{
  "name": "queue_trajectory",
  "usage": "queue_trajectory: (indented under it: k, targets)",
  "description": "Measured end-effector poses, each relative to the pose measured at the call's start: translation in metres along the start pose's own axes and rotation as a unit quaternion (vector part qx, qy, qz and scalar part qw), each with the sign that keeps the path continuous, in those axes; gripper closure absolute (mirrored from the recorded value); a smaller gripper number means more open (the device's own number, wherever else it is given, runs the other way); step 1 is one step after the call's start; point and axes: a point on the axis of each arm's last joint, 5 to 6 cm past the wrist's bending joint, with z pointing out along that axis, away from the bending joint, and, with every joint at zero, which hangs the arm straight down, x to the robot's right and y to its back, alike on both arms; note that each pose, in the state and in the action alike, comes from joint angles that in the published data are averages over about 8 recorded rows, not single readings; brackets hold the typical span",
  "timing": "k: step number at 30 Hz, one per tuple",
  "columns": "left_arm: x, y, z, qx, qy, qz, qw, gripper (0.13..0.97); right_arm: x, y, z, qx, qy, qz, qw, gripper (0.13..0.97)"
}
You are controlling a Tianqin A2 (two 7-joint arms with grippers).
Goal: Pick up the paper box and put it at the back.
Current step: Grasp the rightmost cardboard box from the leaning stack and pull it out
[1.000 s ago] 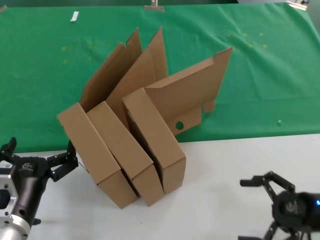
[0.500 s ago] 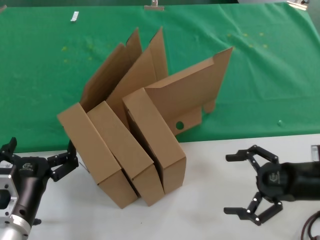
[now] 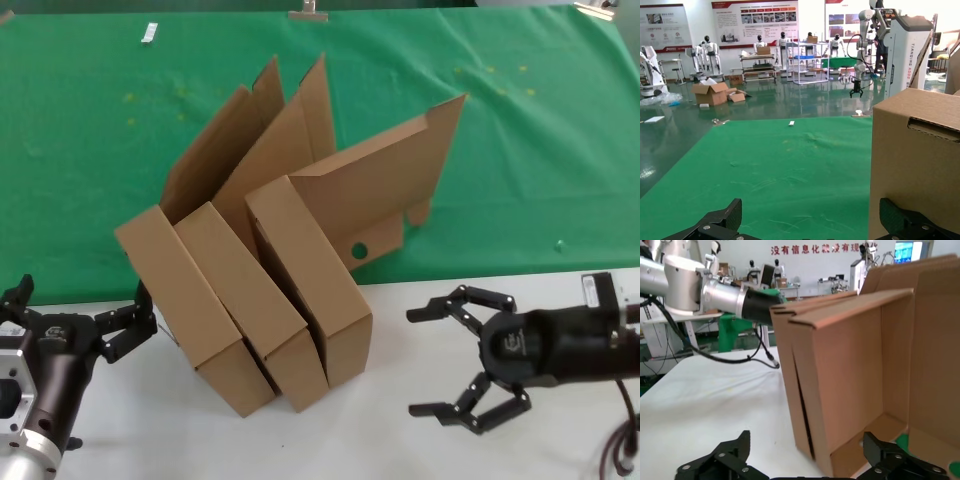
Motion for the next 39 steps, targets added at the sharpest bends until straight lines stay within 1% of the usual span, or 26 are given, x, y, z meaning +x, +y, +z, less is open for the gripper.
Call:
queue_trajectory:
  k: [6, 7, 15, 16, 24, 25, 33, 39]
  targets:
    - [0.0000, 0.0000, 0.000, 0.000, 0.000, 0.000, 1.0000, 0.132, 0.010, -0.013, 0.006, 0.015, -0.002, -0.005, 1.000, 0.323]
    - [0.0000, 0.0000, 0.000, 0.000, 0.000, 0.000, 1.0000, 0.132, 0.011, -0.015, 0.007, 0.017, -0.003, -0.006, 1.000, 0.323]
    - [0.0000, 0.0000, 0.000, 0.000, 0.000, 0.000, 1.0000, 0.132, 0.014, -0.020, 0.016, 0.022, -0.017, -0.011, 1.000, 0.514]
    - [0.0000, 0.0000, 0.000, 0.000, 0.000, 0.000, 1.0000, 0.132, 0.013, -0.020, 0.018, 0.022, -0.019, -0.011, 1.000, 0.514]
    - [0.0000, 0.0000, 0.000, 0.000, 0.000, 0.000, 1.0000, 0.132, 0.013, -0.022, 0.026, 0.026, -0.027, -0.011, 0.999, 0.718]
    - [0.0000, 0.0000, 0.000, 0.000, 0.000, 0.000, 1.0000, 0.132, 0.013, -0.022, 0.027, 0.027, -0.028, -0.010, 0.999, 0.718]
    - [0.0000, 0.0000, 0.000, 0.000, 0.000, 0.000, 1.0000, 0.132, 0.014, -0.024, 0.033, 0.033, -0.029, -0.008, 0.999, 0.857]
    - [0.0000, 0.0000, 0.000, 0.000, 0.000, 0.000, 1.0000, 0.132, 0.013, -0.024, 0.035, 0.036, -0.028, -0.005, 0.999, 0.902]
